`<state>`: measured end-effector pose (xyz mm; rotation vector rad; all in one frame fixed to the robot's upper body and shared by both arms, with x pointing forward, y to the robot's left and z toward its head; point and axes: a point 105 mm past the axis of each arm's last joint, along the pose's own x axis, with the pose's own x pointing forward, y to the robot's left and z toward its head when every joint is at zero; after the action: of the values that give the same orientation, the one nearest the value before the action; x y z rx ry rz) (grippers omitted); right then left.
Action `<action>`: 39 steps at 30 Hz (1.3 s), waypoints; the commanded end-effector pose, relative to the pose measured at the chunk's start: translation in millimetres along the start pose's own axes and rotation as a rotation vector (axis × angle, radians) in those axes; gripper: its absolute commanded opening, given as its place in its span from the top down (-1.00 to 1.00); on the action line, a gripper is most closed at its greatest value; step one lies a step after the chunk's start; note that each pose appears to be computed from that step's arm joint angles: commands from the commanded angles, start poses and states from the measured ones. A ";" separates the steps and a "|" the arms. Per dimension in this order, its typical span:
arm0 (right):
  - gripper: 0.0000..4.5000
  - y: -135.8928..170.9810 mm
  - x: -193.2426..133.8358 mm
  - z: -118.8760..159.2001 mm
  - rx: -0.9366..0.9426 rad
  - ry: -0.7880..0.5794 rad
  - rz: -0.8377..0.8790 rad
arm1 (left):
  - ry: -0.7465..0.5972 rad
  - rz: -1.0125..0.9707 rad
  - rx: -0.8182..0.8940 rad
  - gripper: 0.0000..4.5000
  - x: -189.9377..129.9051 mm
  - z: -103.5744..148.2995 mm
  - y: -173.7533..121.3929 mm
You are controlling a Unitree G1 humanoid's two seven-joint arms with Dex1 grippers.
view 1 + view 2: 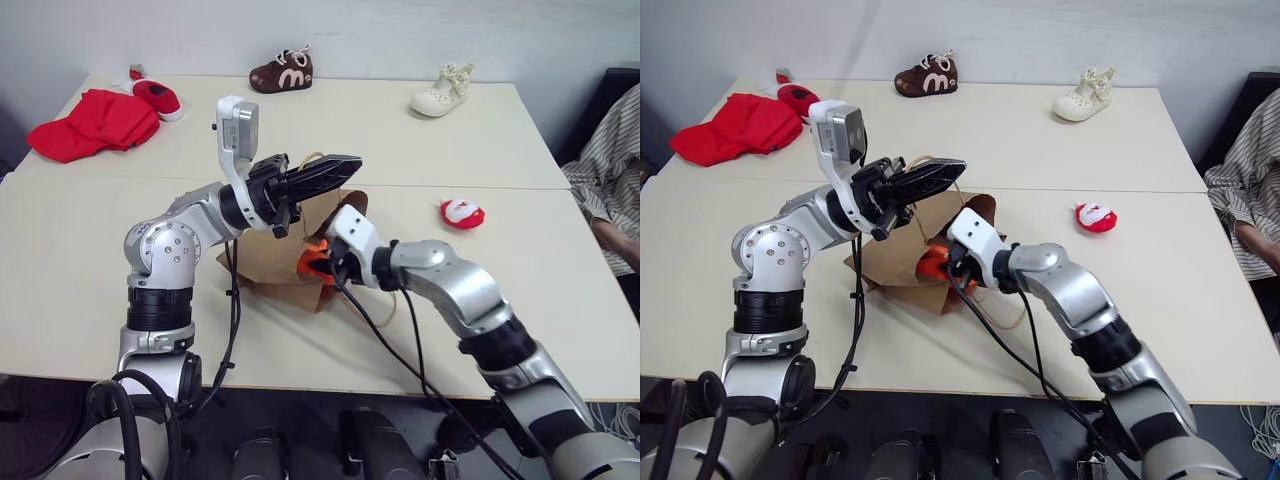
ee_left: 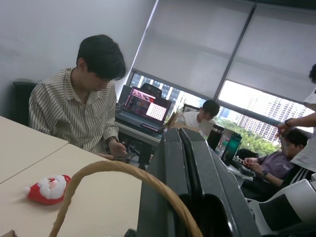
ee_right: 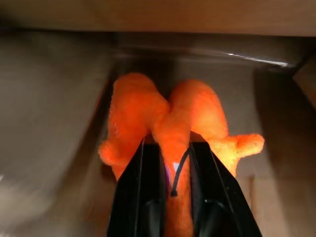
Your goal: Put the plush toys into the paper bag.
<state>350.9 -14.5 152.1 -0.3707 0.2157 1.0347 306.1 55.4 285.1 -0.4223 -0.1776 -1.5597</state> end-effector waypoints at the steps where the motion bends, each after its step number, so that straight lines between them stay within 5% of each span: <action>1: 0.94 -1.9 13.8 21.5 -0.053 -0.084 -0.006 | -0.039 -0.039 0.029 1.00 4.1 10.7 -7.1; 6: 0.94 1.2 25.1 23.7 0.021 -0.158 0.050 | -0.040 -0.053 0.019 1.00 3.7 7.0 -8.8; 12: 0.00 1.9 13.6 28.7 0.061 -0.232 0.119 | -0.052 -0.029 0.035 1.00 0.3 7.7 -5.5; 19: -1.00 -6.8 -53.9 15.5 0.080 -0.279 0.211 | -0.058 -0.005 0.045 1.00 -5.7 9.1 -3.8; 23: -1.00 -5.2 -107.5 1.4 0.110 -0.357 0.217 | -0.052 0.003 0.046 1.00 -7.8 7.7 -3.8; 28: -1.00 -16.0 -175.1 -27.7 0.087 -0.425 -0.095 | -0.046 0.018 0.070 1.00 -10.4 8.2 -5.7; 35: -1.00 -27.9 -251.1 -115.8 0.061 -0.156 -0.600 | -0.038 0.029 0.087 1.00 -14.9 9.5 -7.5; 39: -1.00 -42.8 -256.4 -118.6 0.015 -0.105 -0.714 | -0.030 0.034 0.094 1.00 -15.8 10.1 -6.2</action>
<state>251.8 -283.5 118.1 -0.2850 0.0675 0.3888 307.7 73.9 279.0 -0.4125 -0.2136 -1.4845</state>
